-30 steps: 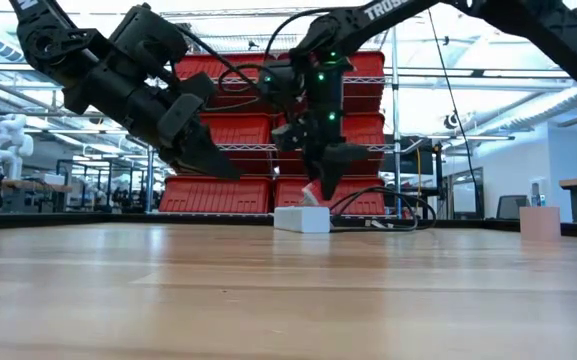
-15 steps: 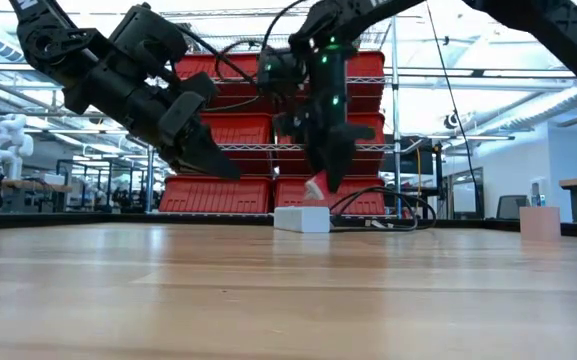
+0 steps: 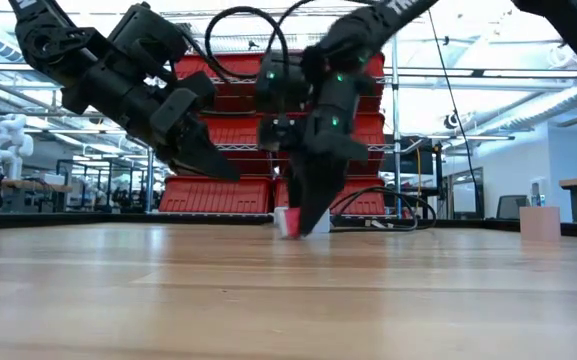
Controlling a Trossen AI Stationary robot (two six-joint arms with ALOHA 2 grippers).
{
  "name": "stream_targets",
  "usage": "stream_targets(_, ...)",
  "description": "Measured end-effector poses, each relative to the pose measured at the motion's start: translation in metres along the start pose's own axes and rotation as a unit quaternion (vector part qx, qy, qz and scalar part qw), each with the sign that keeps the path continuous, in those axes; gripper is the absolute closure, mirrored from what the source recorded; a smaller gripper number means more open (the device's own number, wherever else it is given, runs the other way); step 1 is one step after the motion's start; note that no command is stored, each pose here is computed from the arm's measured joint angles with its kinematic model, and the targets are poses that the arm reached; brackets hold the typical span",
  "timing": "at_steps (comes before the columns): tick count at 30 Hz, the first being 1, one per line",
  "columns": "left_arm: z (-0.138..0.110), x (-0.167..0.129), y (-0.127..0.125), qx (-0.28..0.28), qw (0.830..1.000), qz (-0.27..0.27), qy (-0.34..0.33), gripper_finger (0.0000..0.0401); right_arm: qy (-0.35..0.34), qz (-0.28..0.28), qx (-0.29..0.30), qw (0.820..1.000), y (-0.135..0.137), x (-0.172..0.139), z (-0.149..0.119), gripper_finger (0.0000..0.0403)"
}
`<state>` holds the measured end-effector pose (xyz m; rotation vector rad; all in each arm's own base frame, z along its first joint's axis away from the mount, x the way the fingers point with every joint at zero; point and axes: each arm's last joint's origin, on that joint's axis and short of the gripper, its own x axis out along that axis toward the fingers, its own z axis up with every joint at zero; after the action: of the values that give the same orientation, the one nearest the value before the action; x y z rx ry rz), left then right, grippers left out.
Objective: Insert USB
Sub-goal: Insert the pink charger adapter into the top white outlet extension
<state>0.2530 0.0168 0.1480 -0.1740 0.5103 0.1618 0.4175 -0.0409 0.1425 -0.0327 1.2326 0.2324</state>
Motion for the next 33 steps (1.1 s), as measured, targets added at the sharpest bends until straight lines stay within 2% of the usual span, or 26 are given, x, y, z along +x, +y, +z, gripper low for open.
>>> stream_targets(5, 0.000, 0.000, -0.003, 0.002, 1.000, -0.014, 0.004, 0.0337, -0.046, -0.025, 0.034, 0.998, 0.011, 0.018, -0.005, 0.0283)
stream_targets(9, 0.007, 0.002, -0.005, -0.009, 0.999, -0.016, 0.040, 0.0304, -0.070, -0.048, 0.057, 0.995, 0.012, 0.019, 0.001, 0.0282)
stream_targets(11, 0.015, 0.003, -0.007, -0.004, 0.999, -0.016, 0.051, 0.0287, -0.080, -0.052, 0.063, 0.993, 0.011, 0.020, 0.003, 0.0250)
stream_targets(16, 0.040, 0.004, -0.014, 0.033, 0.996, -0.019, 0.075, 0.0250, -0.087, -0.048, 0.069, 0.993, 0.013, 0.016, 0.004, 0.0124)
stream_targets(19, 0.049, 0.003, -0.018, 0.050, 0.994, -0.020, 0.098, 0.0238, -0.091, -0.048, 0.062, 0.993, 0.014, 0.010, 0.004, 0.0093)
stream_targets(25, 0.054, 0.001, -0.021, 0.067, 0.990, -0.022, 0.121, 0.0232, -0.106, -0.057, 0.053, 0.991, 0.017, -0.022, 0.007, 0.0107)
stream_targets(33, 0.051, 0.004, -0.025, 0.101, 0.987, -0.032, 0.121, 0.0232, -0.035, -0.049, 0.059, 0.996, 0.027, -0.060, -0.014, 0.0142)
